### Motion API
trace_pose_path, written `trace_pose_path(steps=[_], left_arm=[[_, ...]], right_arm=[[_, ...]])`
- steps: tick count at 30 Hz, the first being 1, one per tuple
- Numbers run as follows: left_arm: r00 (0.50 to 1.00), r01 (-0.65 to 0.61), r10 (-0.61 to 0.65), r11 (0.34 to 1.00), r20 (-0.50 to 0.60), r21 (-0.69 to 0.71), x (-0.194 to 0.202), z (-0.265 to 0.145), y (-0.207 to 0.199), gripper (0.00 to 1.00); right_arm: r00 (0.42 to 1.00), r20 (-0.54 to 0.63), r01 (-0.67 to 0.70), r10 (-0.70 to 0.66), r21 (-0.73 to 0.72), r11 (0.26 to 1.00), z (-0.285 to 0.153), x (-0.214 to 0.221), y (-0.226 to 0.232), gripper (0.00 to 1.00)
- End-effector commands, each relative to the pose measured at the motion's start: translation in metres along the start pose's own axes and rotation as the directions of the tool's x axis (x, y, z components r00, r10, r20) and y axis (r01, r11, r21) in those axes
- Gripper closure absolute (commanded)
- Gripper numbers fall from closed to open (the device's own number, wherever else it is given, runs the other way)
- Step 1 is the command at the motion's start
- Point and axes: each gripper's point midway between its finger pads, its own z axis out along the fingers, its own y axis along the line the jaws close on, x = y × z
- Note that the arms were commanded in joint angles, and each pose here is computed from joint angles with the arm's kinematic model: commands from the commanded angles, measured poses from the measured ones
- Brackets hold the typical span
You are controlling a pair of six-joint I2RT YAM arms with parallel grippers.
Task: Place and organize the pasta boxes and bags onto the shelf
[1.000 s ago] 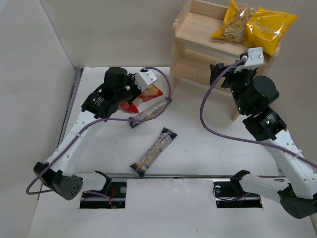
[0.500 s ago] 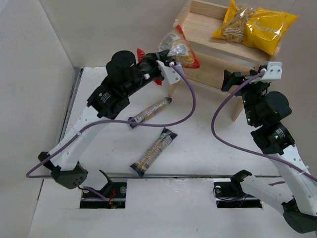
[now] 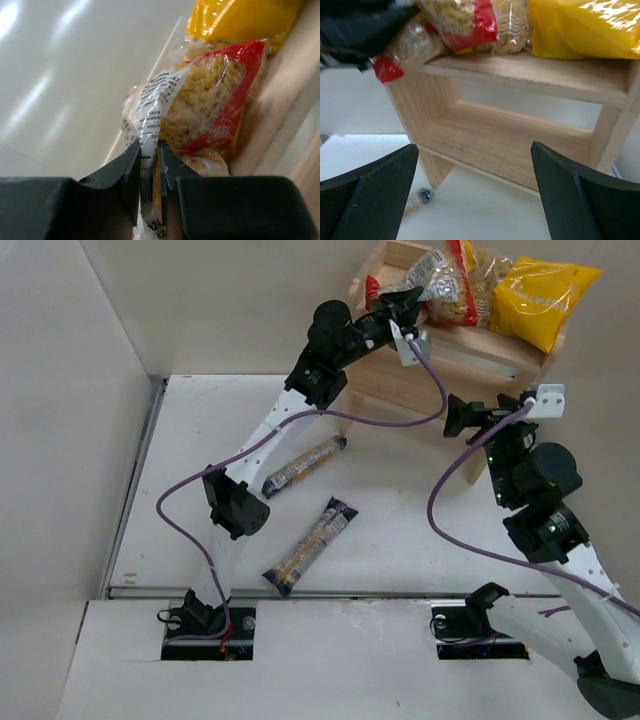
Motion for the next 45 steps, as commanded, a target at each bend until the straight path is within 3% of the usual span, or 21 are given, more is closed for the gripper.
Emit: trace_pose_path(steps=[1,4,7,9,11,16,17,19,22,27,36,39,45], left_arm=[[0.950,-0.181,0.236,0.950,0.206,-0.256,-0.088,-0.029,0.111,1.00],[0.952,-0.193,0.244,0.948,0.187,-0.254,-0.067,-0.026,0.108,0.96],[0.961,-0.187,0.230,0.949,0.152,-0.254,-0.050,-0.023,0.102,0.87],[0.966,-0.186,0.225,0.948,0.126,-0.259,-0.037,-0.022,0.100,0.71],[0.968,-0.191,0.227,0.944,0.107,-0.268,-0.029,-0.022,0.101,0.45],[0.976,-0.187,0.213,0.930,0.051,-0.318,-0.024,-0.028,0.114,0.29],[0.978,-0.178,0.204,0.927,0.045,-0.329,-0.028,-0.030,0.118,0.23],[0.984,-0.140,0.168,0.932,0.056,-0.336,-0.041,-0.036,0.127,0.00],[0.992,-0.043,0.075,0.957,0.102,-0.287,-0.064,-0.047,0.124,0.00],[0.996,0.011,0.007,0.977,0.084,-0.214,-0.066,-0.057,0.104,0.00],[0.989,0.145,-0.127,0.932,0.076,-0.332,-0.087,-0.084,0.146,0.00],[0.988,0.140,-0.155,0.899,-0.002,-0.416,-0.076,-0.108,0.167,0.00],[0.932,0.057,-0.243,0.830,-0.268,-0.556,-0.016,-0.192,0.184,0.00]], right_arm=[[0.990,0.116,-0.077,0.076,0.003,0.997,-0.012,-0.032,-0.005,0.00],[0.991,0.109,-0.081,0.081,-0.001,0.997,-0.016,-0.028,-0.006,0.00],[0.993,0.092,-0.074,0.074,-0.001,0.997,-0.013,-0.021,-0.003,0.00],[0.994,0.081,-0.070,0.071,-0.014,0.997,-0.008,-0.020,0.002,0.00],[0.995,0.068,-0.069,0.072,-0.037,0.997,-0.003,-0.018,0.012,0.00],[0.996,0.052,-0.073,0.077,-0.077,0.994,0.006,-0.018,0.031,0.00],[0.996,0.048,-0.072,0.076,-0.083,0.994,0.007,-0.018,0.034,0.00],[0.996,0.039,-0.071,0.075,-0.103,0.992,0.011,-0.017,0.042,0.00],[0.997,0.034,-0.071,0.076,-0.127,0.989,0.019,-0.017,0.053,0.00],[0.989,0.050,-0.129,0.142,-0.198,0.972,0.032,-0.024,0.075,0.00],[0.963,0.072,-0.215,0.259,-0.376,0.902,0.072,-0.034,0.131,0.56],[0.953,0.116,-0.220,0.281,-0.377,0.900,0.090,-0.047,0.136,0.71],[0.936,0.159,-0.244,0.315,-0.351,0.904,0.129,-0.060,0.136,0.80]])
